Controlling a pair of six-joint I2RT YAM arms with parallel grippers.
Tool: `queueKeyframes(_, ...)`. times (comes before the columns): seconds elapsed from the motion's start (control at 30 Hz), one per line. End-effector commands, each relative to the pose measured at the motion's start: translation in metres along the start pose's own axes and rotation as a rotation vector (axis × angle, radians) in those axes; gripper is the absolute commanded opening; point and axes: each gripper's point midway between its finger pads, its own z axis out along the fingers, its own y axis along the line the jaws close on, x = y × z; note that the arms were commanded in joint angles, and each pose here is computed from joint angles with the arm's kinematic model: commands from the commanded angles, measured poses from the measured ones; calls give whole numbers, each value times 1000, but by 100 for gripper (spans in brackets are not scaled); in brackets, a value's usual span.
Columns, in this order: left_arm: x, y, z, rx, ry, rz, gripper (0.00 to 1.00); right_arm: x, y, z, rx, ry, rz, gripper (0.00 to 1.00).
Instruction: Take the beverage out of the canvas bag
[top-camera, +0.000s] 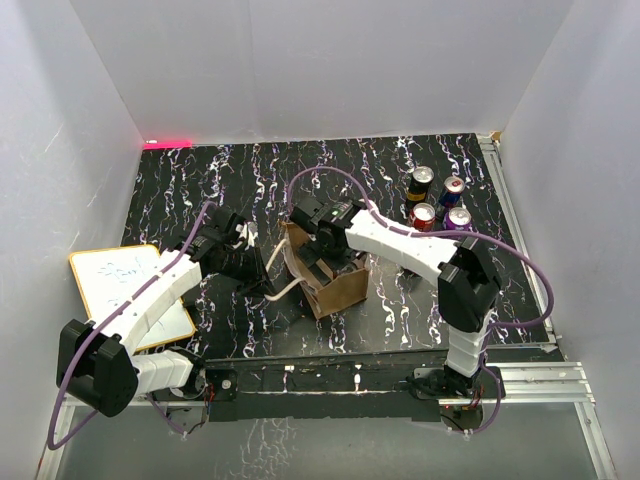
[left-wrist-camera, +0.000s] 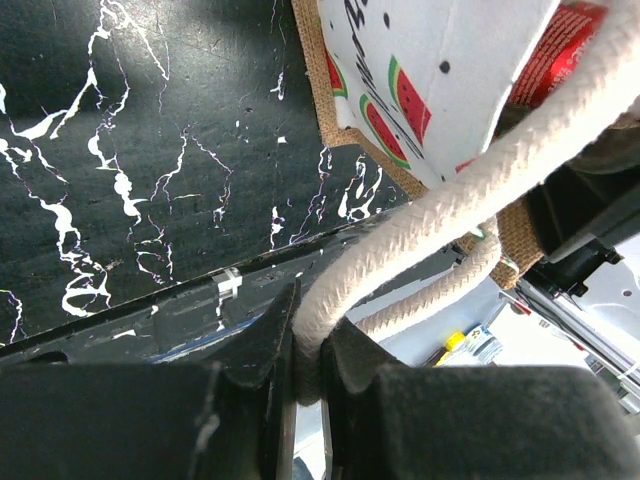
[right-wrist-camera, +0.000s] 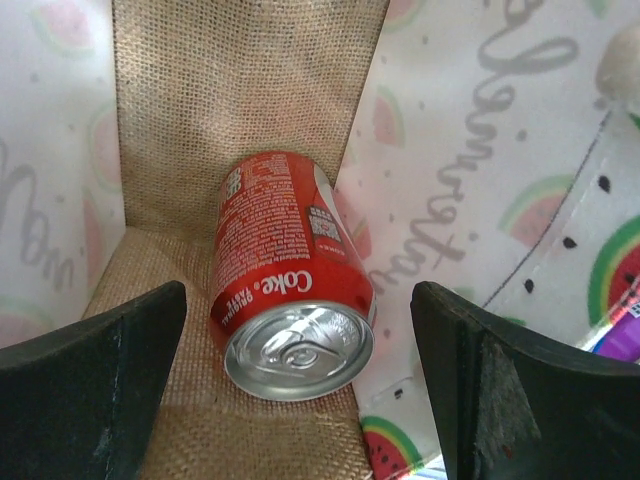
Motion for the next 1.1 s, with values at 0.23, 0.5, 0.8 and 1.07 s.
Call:
queueKeyframes(0.23,4,-1,-6,6,2,8,0,35,2,19,38,70,21,98)
queueKeyframes(0.5,-2,4,-9,-37,-26,17,0,38,7,9,5,77,27,90)
queueKeyframes(0.8,-3,8,-9,-57,-36,21,0,54,27,-10,-123,120,21,98)
queueKeyframes(1.07,-7,10,-8,-78,-44,28,0,72,34,2,-112,222,106,85)
